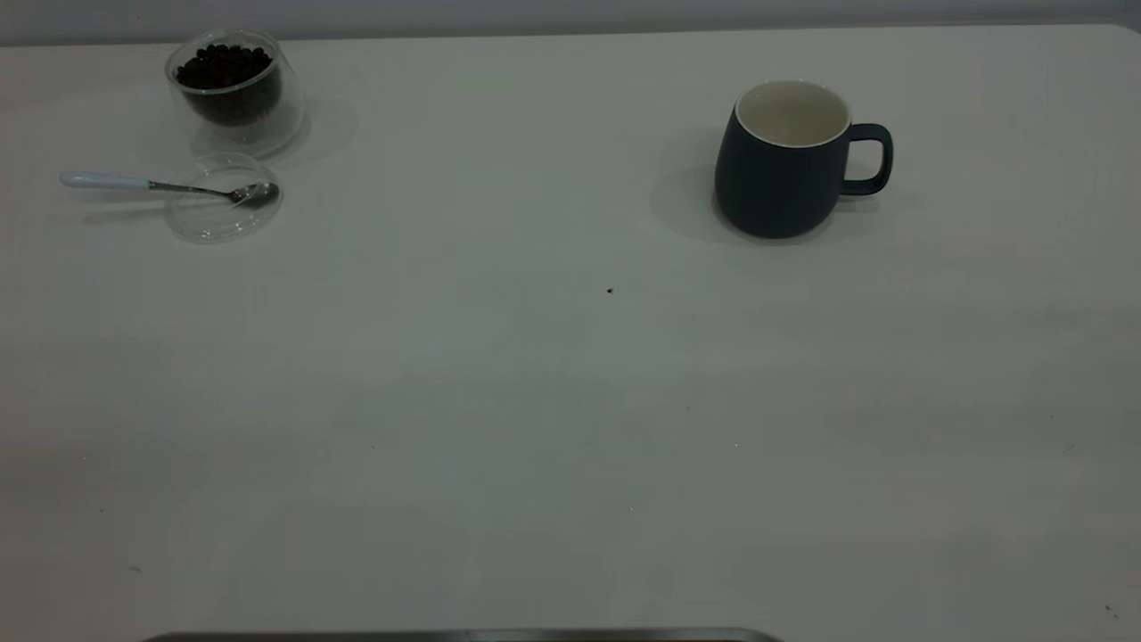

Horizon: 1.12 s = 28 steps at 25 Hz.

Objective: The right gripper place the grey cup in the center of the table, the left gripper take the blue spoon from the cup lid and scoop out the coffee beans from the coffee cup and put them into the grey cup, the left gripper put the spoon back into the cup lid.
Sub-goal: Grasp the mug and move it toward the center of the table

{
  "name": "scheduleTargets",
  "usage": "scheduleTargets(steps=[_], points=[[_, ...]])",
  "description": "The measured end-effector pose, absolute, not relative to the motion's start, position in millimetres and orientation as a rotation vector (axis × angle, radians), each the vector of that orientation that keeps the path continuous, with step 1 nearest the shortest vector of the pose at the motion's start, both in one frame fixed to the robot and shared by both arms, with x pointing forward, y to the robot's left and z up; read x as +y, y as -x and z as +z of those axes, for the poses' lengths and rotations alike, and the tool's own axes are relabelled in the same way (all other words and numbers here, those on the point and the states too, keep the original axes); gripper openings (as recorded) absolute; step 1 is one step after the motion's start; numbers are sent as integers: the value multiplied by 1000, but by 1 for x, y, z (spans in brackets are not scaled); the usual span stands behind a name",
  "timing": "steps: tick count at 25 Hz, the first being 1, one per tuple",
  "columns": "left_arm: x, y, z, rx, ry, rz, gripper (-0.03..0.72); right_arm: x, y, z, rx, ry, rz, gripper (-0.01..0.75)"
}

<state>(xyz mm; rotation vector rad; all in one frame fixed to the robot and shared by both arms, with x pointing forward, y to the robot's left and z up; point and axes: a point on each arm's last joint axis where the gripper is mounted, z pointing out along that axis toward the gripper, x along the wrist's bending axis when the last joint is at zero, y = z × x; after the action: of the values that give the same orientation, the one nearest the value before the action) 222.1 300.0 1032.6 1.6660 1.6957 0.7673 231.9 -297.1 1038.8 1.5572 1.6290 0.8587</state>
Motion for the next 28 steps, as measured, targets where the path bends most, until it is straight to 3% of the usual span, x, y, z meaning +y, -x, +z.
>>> scheduleTargets(steps=[28], points=[[300,-222,1033,1696,-1666,767,280,-295,-232,1039,1637,-1562,886,459]])
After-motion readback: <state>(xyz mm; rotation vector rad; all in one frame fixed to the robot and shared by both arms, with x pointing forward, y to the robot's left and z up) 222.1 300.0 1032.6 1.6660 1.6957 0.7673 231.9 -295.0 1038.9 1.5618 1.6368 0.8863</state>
